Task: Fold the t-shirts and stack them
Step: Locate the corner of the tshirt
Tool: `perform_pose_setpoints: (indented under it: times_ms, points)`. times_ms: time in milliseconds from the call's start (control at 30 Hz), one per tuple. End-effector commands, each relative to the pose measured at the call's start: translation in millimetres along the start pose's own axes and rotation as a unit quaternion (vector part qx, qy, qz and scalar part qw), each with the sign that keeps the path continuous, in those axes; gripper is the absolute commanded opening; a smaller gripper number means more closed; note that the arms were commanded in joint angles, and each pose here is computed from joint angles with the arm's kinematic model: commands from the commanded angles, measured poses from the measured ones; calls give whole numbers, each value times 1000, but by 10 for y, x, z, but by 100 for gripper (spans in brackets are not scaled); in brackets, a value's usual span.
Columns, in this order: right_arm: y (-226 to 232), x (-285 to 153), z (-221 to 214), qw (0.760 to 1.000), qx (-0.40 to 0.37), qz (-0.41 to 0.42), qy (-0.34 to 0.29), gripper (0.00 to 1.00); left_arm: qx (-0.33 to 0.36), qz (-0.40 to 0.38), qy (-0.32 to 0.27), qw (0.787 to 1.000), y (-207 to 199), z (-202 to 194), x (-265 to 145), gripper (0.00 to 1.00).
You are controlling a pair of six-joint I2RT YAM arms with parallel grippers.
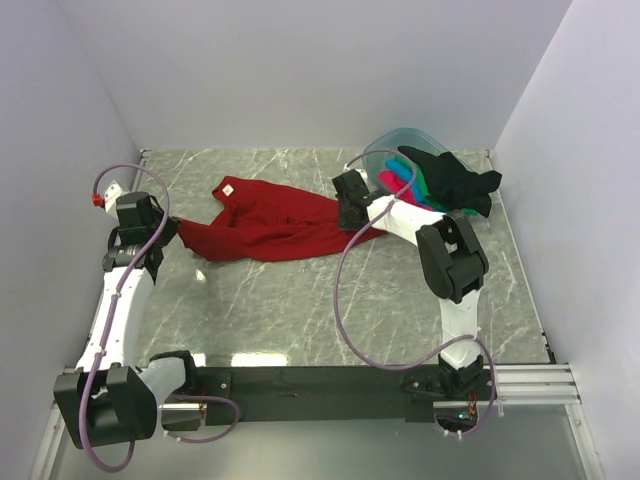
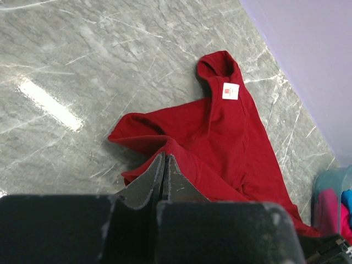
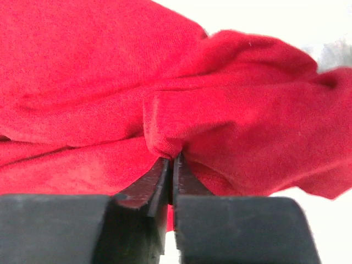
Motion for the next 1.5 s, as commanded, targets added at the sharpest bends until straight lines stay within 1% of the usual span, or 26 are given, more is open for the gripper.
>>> perform_pose_setpoints:
  times_ms: [0, 67, 100, 167, 200, 267, 300, 367, 433, 600, 700, 800, 867, 933, 1000, 1067, 1133, 1167, 1200, 1233, 1267, 1333, 1367, 1400, 1433, 1467]
  points:
    - [-71, -404, 196, 999, 1, -21, -47, 0, 4, -18, -18, 1000, -69, 94, -13, 1]
    - [-142, -549, 202, 998, -1, -31, -58, 0, 4, -13, -21, 1000, -65, 119, -22, 1]
    - [-199, -768, 304, 996, 4, -37, -86, 0, 3, -9, -27, 1000, -58, 146, -36, 1]
    - [-335, -962, 272, 993, 3, -56, -102, 0, -2, -9, -40, 999, -62, 230, -79, 1]
    - [-397, -1231, 359, 989, 12, -54, -136, 0, -2, -10, -39, 999, -61, 246, -101, 1]
    - [-597, -1438, 331, 983, 16, -87, -159, 0, -6, -18, -53, 998, -96, 362, -186, 1]
    - [-671, -1689, 382, 978, 27, -85, -188, 0, -8, -18, -55, 998, -97, 390, -216, 0]
    - [-841, -1875, 360, 974, 36, -97, -203, 0, -8, -23, -73, 997, -138, 525, -313, 1]
    - [-980, -2176, 375, 967, 51, -96, -231, 0, -8, -17, -82, 996, -129, 605, -387, 1]
    - [-1251, -2801, 384, 947, 78, -110, -291, 0, -3, 2, -152, 988, -136, 1056, -739, 0]
    - [-1346, -3065, 356, 937, 88, -107, -320, 0, 5, 18, -183, 983, -114, 1230, -919, 1]
    - [-1362, -3193, 376, 931, 90, -88, -344, 0, 11, 25, -203, 979, -80, 1321, -1035, 1]
    - [-1365, -3159, 414, 933, 89, -80, -340, 0, 15, 24, -198, 980, -59, 1313, -1004, 1]
    - [-1310, -3024, 478, 939, 83, -69, -327, 0, 18, 20, -172, 985, -36, 1229, -890, 1]
    - [-1226, -2782, 528, 948, 71, -54, -304, 0, 23, 10, -149, 989, -26, 1148, -790, 1]
    - [-1206, -2531, 545, 957, 68, -61, -274, 0, 26, 10, -133, 991, 38, 1051, -686, 1]
    - [-1169, -2377, 622, 958, 71, -46, -273, 0, 29, 6, -122, 992, 69, 998, -611, 1]
    - [-1145, -2210, 662, 962, 66, -44, -260, 0, 29, 7, -117, 993, 80, 990, -581, 1]
    - [-1083, -2234, 822, 959, 66, -26, -273, 0, 30, -3, -113, 993, 63, 998, -575, 0]
    - [-1044, -2072, 902, 964, 58, -30, -258, 0, 31, -6, -108, 994, 57, 998, -551, 1]
    - [-988, -2190, 1141, 959, 62, -23, -277, 0, 31, -8, -107, 994, 55, 1005, -549, 1]
    - [-892, -2161, 1358, 959, 57, -9, -279, 0, 31, -10, -109, 994, 59, 1027, -539, 1]
    - [-831, -1969, 1425, 964, 52, -7, -262, 0, 29, -6, -108, 994, 83, 1024, -523, 1]
    - [-771, -2071, 1630, 958, 57, 5, -280, 0, 27, -5, -105, 994, 116, 1009, -505, 1]
    - [-702, -1881, 1677, 963, 53, 11, -265, 0, 26, -7, -102, 994, 126, 1003, -498, 1]
    - [-640, -1922, 1818, 959, 59, 24, -278, 0, 25, -7, -102, 994, 141, 999, -497, 1]
Point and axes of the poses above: each gripper's point midway between its finger pads, its own x axis out along the fingers, its own y axis along the line the jaws close on, z = x × y, the point moved 6 cm from there along -x, back along the fingers
